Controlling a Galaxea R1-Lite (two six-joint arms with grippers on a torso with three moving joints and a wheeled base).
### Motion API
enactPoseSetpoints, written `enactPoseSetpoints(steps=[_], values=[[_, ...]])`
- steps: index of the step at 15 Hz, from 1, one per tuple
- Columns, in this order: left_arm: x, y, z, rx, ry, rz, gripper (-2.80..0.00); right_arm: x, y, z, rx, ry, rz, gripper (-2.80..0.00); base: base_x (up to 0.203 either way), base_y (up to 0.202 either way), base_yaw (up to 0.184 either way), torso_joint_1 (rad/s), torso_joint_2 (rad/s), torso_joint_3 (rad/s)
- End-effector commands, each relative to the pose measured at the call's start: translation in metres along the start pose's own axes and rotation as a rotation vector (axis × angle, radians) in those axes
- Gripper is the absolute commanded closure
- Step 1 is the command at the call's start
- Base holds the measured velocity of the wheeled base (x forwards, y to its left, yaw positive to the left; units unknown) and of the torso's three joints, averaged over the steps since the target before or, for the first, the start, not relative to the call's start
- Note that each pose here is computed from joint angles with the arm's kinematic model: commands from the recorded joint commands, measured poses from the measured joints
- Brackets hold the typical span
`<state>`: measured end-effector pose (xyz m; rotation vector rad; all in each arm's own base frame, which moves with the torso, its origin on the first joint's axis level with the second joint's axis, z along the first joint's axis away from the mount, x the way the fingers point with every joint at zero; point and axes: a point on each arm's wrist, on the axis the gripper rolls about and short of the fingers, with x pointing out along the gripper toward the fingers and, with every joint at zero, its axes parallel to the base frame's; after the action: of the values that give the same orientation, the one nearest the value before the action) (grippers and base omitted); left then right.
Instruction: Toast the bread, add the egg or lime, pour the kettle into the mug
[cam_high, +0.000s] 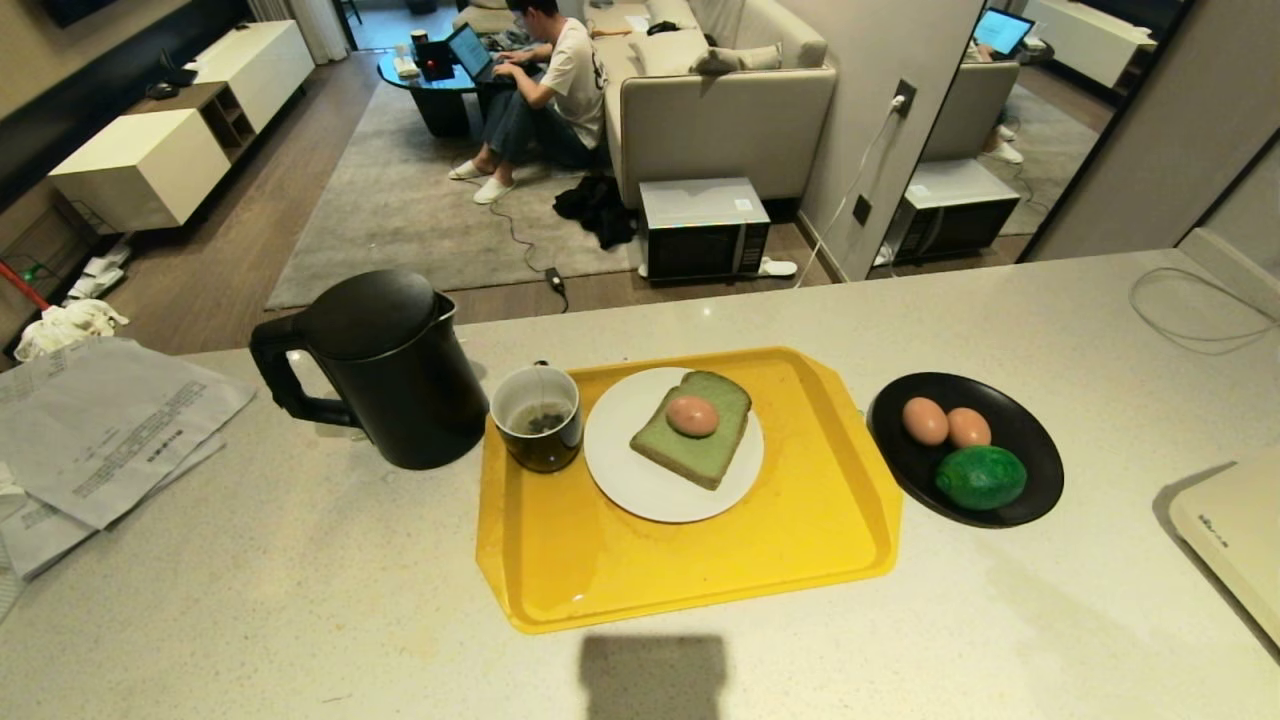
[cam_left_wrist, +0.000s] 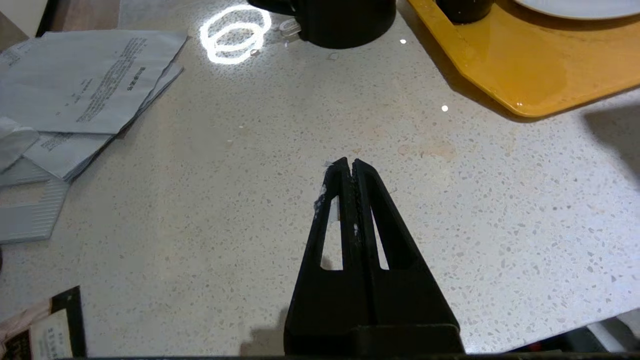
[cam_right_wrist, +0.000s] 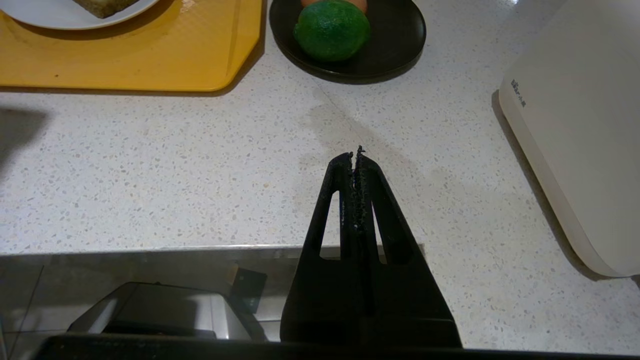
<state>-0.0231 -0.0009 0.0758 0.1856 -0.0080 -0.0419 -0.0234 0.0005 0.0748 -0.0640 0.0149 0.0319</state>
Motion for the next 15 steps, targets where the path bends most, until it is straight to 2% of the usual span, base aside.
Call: enactPoseSetpoints(steps=[1,3,5,8,10,15], values=[[0.0002,0.0004,-0.0002,-0.06,0.007,0.018,0.0,0.0001,0.0,0.0,0.0,0.001,0.001,0.0,0.0,0.0,0.0,0.0,0.0,0.0],[0.0,0.0008,0.0001,-0.12,0.008,0.033,0.0,0.0001,0.0,0.0,0.0,0.001,0.001,0.0,0.0,0.0,0.0,0.0,0.0,0.0],[0.0,0.001,0.0002,-0.136,0.007,0.04,0.0,0.0001,0.0,0.0,0.0,0.001,0.001,0.0,0.0,0.0,0.0,0.0,0.0,0.0],[-0.0001,0.0007,0.0,-0.109,0.011,0.032,0.0,0.0001,0.0,0.0,0.0,0.001,0.001,0.0,0.0,0.0,0.0,0.0,0.0,0.0],[-0.0001,0.0004,-0.0001,-0.043,0.016,0.016,0.0,0.0001,0.0,0.0,0.0,0.001,0.001,0.0,0.0,0.0,0.0,0.0,0.0,0.0],[-0.0003,0.0002,-0.0001,-0.042,0.018,0.015,0.0,0.0001,0.0,0.0,0.0,0.001,0.001,0.0,0.0,0.0,0.0,0.0,0.0,0.0]])
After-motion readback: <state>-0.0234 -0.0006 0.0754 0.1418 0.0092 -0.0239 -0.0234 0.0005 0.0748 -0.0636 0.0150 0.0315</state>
